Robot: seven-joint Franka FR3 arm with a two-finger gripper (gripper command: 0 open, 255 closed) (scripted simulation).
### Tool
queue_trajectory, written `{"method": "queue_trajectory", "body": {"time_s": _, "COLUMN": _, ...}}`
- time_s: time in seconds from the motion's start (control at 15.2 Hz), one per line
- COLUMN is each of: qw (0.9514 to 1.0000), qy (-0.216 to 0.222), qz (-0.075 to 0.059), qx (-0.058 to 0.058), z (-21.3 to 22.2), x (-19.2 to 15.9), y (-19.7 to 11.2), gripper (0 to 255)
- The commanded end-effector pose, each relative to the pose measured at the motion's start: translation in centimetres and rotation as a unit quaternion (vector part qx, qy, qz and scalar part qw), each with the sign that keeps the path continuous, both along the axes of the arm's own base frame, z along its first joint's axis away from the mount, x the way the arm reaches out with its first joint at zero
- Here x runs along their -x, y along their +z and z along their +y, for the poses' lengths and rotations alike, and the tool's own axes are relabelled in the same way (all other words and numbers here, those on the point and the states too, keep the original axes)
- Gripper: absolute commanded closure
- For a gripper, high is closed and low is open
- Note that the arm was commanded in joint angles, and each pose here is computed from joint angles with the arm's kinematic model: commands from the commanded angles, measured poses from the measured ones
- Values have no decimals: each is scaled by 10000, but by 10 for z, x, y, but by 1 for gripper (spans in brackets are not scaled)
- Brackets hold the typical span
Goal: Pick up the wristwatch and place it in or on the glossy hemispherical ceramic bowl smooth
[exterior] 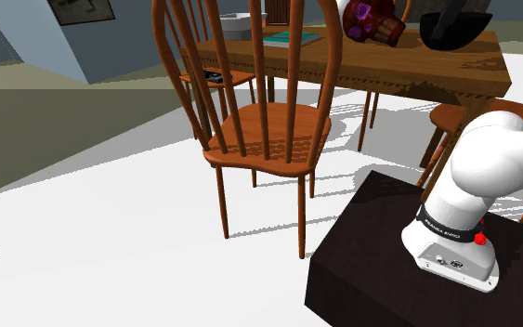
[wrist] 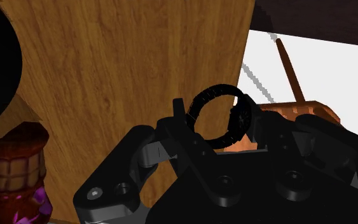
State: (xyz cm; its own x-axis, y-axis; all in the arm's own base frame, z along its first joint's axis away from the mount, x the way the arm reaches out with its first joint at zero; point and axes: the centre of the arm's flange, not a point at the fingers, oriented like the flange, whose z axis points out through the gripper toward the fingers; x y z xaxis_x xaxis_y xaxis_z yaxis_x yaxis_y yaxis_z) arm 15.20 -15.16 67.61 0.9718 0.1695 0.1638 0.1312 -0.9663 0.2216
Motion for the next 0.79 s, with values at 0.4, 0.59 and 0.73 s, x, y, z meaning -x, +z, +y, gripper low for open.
{"method": "queue_trajectory", "body": {"time_s": 0.4, "qw": 10000, "qy": 1, "qz": 0, "qx": 0, "z": 1, "x": 0, "y": 44, "gripper": 255}}
{"method": "queue_trajectory", "body": {"time_s": 0.59, "qw": 10000, "qy": 1, "qz": 0, "qx": 0, "z": 1, "x": 0, "y": 60, "gripper": 255}}
{"method": "queue_trajectory", "body": {"time_s": 0.73, "qw": 10000, "qy": 1, "qz": 0, "qx": 0, "z": 1, "x": 0, "y": 70, "gripper": 255}}
